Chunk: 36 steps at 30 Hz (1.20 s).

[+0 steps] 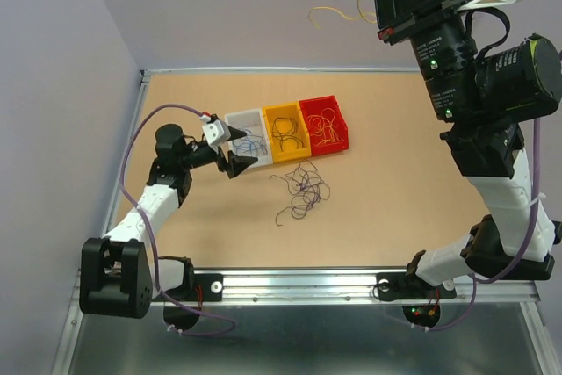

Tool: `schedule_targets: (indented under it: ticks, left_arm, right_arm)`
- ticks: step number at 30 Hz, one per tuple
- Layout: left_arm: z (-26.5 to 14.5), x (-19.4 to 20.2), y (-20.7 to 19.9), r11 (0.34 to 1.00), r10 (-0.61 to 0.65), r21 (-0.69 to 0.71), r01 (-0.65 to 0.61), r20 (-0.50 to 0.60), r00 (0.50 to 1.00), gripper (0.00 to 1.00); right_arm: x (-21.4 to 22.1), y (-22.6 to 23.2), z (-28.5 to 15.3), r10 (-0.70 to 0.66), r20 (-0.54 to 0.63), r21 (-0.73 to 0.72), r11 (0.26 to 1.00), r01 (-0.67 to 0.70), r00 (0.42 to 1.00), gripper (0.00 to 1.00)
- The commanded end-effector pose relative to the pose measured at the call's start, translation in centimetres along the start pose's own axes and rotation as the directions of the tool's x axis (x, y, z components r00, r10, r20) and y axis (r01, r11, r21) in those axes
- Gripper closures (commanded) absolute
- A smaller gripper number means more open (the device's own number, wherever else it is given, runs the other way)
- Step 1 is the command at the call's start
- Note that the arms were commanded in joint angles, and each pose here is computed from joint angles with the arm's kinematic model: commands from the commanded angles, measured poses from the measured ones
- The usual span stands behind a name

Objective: Untangle the cables

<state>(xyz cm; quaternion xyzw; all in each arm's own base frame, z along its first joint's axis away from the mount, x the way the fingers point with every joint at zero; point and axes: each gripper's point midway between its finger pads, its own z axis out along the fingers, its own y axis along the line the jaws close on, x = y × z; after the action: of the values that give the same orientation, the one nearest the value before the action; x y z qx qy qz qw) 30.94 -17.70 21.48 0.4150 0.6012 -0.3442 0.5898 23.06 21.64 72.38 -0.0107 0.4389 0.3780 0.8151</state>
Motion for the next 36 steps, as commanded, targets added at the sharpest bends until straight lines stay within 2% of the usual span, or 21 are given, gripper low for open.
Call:
schedule_targets:
  ticks: [1, 9, 17, 22, 25, 31, 36]
  left_arm:
    - [0.4, -1.9, -3.7, 0.982, 0.142, 0.114, -0.149, 0.07, 0.987, 0.1]
    - [0.0, -2.3, -4.0, 0.976, 0.206, 0.056, -0.21, 0.076, 0.976, 0.1]
    - [0.0, -2.2, -3.6, 0.976, 0.21, 0.042, -0.213, 0.069, 0.975, 0.1]
    - [-0.1, -2.4, -3.5, 0.975, 0.219, 0.031, -0.222, 0.071, 0.973, 0.1]
    - [-0.1, -2.3, -3.5, 0.975, 0.218, 0.027, -0.22, 0.068, 0.973, 0.1]
    - [0.0, -2.2, -3.2, 0.977, 0.211, 0.021, -0.212, 0.062, 0.976, 0.1]
    - [0.0, -2.3, -3.2, 0.976, 0.215, 0.021, -0.216, 0.064, 0.975, 0.11]
  right_arm:
    - [0.4, 0.0, -0.1, -0.024, -0.002, -0.003, 1.0, 0.024, 1.0, 1.0]
    - [3.7, -2.2, 0.4, -0.072, -0.053, 0.115, 0.99, 0.078, 0.996, 0.99]
    - [9.4, -4.8, 0.9, -0.215, -0.171, 0.207, 0.946, 0.249, 0.961, 0.99]
    - [13.0, -7.2, 1.0, -0.241, -0.237, 0.232, 0.927, 0.296, 0.941, 0.99]
    - [15.5, -9.1, 0.6, -0.221, -0.28, 0.238, 0.927, 0.29, 0.934, 0.99]
    - [21.9, -16.4, -0.8, -0.14, -0.39, 0.301, 0.914, 0.27, 0.91, 0.99]
    - [26.6, -19.2, -2.2, -0.087, -0.471, 0.323, 0.909, 0.263, 0.878, 0.99]
